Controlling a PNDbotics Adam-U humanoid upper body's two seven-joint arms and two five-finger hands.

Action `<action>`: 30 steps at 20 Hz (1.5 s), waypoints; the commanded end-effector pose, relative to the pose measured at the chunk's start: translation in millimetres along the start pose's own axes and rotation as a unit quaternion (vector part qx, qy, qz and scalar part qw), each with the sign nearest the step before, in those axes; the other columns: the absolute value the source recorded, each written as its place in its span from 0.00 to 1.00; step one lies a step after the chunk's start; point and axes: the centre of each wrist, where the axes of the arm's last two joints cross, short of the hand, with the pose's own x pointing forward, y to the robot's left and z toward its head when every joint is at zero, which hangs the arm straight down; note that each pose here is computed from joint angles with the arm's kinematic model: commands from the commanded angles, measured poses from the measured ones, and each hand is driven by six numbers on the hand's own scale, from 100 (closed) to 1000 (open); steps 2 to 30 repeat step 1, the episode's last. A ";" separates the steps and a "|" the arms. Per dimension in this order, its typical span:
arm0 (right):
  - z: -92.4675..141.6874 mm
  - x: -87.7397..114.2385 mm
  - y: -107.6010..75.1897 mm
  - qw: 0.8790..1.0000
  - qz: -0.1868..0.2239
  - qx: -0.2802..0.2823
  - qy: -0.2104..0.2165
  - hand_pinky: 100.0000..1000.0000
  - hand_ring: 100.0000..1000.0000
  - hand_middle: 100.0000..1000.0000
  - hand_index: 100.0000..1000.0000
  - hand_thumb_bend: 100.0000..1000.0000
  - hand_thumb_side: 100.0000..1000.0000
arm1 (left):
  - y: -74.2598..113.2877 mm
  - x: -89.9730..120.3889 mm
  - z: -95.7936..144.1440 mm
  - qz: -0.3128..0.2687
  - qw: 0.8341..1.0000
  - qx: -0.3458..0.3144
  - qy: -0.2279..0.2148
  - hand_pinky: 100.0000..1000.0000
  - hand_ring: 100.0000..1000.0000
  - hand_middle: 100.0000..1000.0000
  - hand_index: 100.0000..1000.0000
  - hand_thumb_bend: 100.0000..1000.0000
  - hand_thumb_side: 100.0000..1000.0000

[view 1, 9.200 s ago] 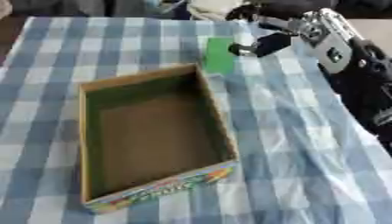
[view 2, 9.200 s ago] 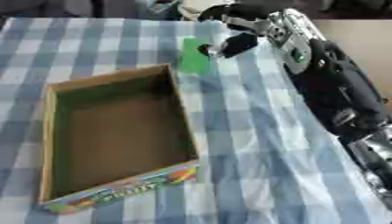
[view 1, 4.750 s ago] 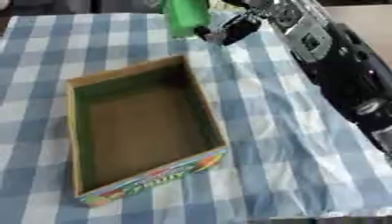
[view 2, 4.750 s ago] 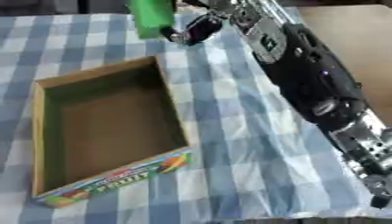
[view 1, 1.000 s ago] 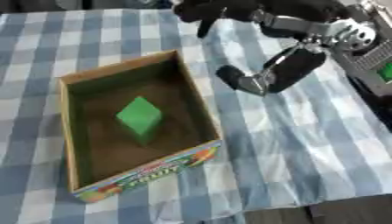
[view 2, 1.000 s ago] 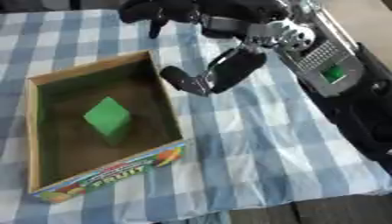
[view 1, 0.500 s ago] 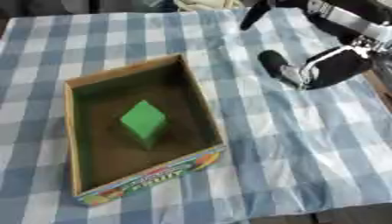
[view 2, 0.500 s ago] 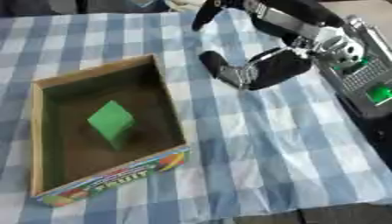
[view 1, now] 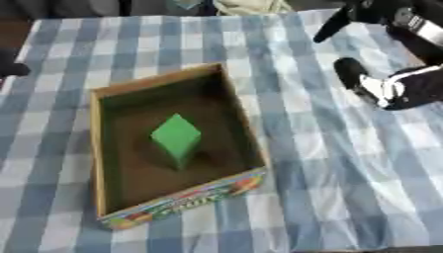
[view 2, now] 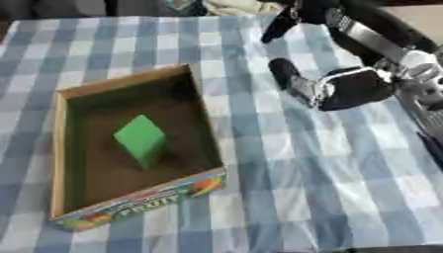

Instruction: Pick up objects on the table and place them in the box.

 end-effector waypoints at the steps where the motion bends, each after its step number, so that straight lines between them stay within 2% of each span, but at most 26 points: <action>1: 2.3 -1.6 -4.8 1.000 0.006 -0.010 0.007 0.67 0.66 0.94 1.00 0.00 0.52 | 0.9 3.2 -2.2 -0.008 1.000 -0.008 -0.004 0.81 0.63 0.64 0.78 0.00 0.63; 30: 2.3 -1.6 -4.8 1.000 0.006 -0.010 0.007 0.67 0.66 0.94 1.00 0.00 0.52 | 0.9 3.2 -2.2 -0.008 1.000 -0.008 -0.004 0.81 0.63 0.64 0.78 0.00 0.63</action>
